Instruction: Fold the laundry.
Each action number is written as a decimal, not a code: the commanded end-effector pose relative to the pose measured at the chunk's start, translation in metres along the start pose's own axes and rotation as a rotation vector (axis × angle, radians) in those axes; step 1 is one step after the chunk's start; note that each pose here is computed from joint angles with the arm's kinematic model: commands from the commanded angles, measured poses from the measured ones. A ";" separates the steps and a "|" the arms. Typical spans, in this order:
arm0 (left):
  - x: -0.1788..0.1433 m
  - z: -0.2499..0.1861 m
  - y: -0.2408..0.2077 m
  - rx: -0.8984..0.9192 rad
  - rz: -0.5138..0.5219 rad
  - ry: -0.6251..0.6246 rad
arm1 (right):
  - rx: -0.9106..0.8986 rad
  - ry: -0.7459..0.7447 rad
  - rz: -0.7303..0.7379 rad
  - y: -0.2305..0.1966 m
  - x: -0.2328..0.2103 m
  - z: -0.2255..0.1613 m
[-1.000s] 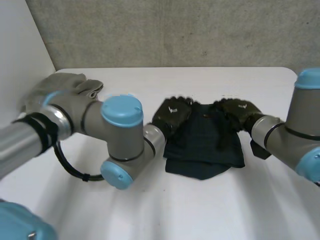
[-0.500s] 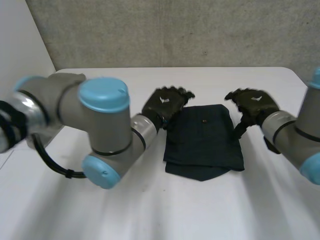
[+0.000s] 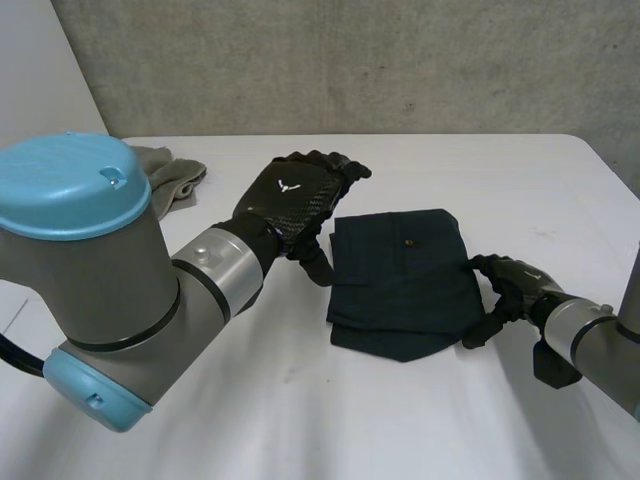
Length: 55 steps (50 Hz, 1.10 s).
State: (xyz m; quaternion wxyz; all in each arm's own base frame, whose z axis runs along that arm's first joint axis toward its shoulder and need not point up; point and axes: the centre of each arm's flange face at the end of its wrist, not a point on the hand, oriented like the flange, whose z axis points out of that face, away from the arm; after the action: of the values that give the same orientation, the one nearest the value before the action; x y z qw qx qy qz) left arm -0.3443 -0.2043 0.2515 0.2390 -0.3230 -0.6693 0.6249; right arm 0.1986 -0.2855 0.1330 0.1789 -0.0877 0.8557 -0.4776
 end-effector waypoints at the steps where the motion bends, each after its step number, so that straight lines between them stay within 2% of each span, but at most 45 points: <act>1: 0.002 0.000 0.001 -0.001 -0.001 0.007 | 0.025 -0.016 0.021 0.001 0.000 0.016; 29: 0.000 0.001 0.004 -0.009 -0.008 0.001 | 0.072 -0.114 0.032 -0.002 -0.029 0.063; 44: -0.001 0.002 0.006 -0.015 -0.012 -0.003 | 0.234 -0.139 0.000 -0.065 -0.027 0.119; 48: -0.002 0.003 0.006 -0.017 -0.013 -0.004 | 0.277 -0.101 0.005 -0.087 -0.009 0.141; 52: -0.001 0.002 0.006 -0.017 -0.012 -0.002 | 0.327 0.053 0.047 -0.112 0.058 0.162; 55: -0.001 0.003 0.007 -0.018 -0.014 -0.002 | 0.376 0.114 0.046 -0.124 0.086 0.167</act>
State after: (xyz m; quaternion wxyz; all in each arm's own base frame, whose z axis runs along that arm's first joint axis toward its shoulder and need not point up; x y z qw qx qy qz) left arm -0.3444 -0.2066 0.2454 0.2393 -0.3198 -0.6767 0.6185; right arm 0.2445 -0.4562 0.1408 0.2172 -0.0661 0.7725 -0.5931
